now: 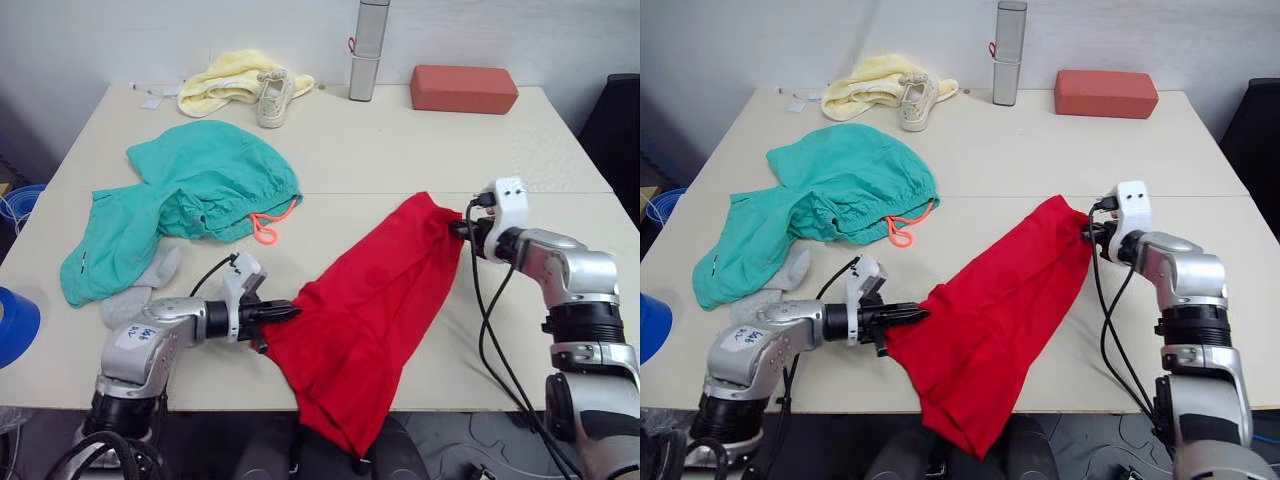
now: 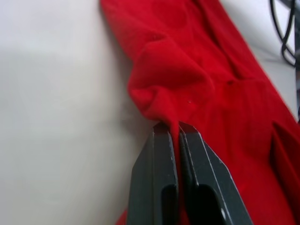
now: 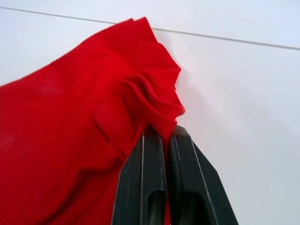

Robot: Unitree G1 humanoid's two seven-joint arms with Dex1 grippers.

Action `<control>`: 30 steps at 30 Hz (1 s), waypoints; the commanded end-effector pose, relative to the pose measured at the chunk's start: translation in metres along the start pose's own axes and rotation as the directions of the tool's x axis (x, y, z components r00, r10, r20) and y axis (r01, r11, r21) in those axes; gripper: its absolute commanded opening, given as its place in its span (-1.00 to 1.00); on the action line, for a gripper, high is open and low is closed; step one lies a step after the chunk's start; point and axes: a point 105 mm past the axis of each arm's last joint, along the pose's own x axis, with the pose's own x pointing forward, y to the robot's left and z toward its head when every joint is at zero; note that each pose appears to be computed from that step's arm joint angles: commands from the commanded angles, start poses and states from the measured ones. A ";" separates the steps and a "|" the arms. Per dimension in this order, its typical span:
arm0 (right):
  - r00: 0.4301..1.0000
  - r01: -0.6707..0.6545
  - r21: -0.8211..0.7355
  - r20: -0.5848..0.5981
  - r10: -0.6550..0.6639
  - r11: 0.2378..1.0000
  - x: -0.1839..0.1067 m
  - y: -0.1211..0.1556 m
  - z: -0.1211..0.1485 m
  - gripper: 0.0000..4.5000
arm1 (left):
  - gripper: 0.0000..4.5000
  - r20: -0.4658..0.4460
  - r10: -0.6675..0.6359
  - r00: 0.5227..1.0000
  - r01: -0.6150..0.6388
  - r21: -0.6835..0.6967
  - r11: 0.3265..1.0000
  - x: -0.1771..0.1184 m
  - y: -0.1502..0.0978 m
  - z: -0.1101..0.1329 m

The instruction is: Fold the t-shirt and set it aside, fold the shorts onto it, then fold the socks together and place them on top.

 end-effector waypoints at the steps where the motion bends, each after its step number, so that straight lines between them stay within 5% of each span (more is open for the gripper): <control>1: 0.998 -0.002 -0.076 0.062 0.006 0.997 0.008 0.005 0.017 -0.99 | -1.00 0.039 0.012 0.999 -0.012 0.003 1.000 0.001 -0.018 0.003; 7: 0.996 0.041 -0.130 0.079 -0.031 0.991 0.013 -0.006 0.024 -0.99 | -1.00 -0.028 0.116 0.993 -0.116 0.012 0.993 -0.017 -0.009 -0.018; 12: 0.995 -0.007 -0.123 0.094 0.018 0.992 0.011 -0.006 0.023 -0.89 | -1.00 -0.013 0.055 0.998 -0.056 -0.059 0.997 -0.021 -0.017 -0.020; 17: 0.992 -0.034 -0.185 0.116 0.056 0.982 -0.007 -0.014 0.032 -0.22 | -0.37 -0.048 0.015 0.999 -0.018 -0.070 0.997 -0.031 -0.017 -0.021; 25: 0.976 -0.210 -0.156 0.029 0.217 0.965 -0.076 -0.013 0.033 0.96 | 0.70 -0.111 0.085 0.990 -0.084 0.010 0.996 -0.061 0.022 0.000; 27: 0.964 -0.263 -0.130 -0.008 0.264 0.956 -0.092 -0.004 0.027 1.00 | 0.99 -0.089 0.012 0.996 -0.010 0.021 1.000 -0.059 0.020 0.014; 30: 0.937 -0.340 -0.040 -0.096 0.335 0.940 -0.118 0.016 0.008 1.00 | 0.99 -0.052 -0.058 0.997 0.063 0.089 0.994 -0.050 0.021 0.039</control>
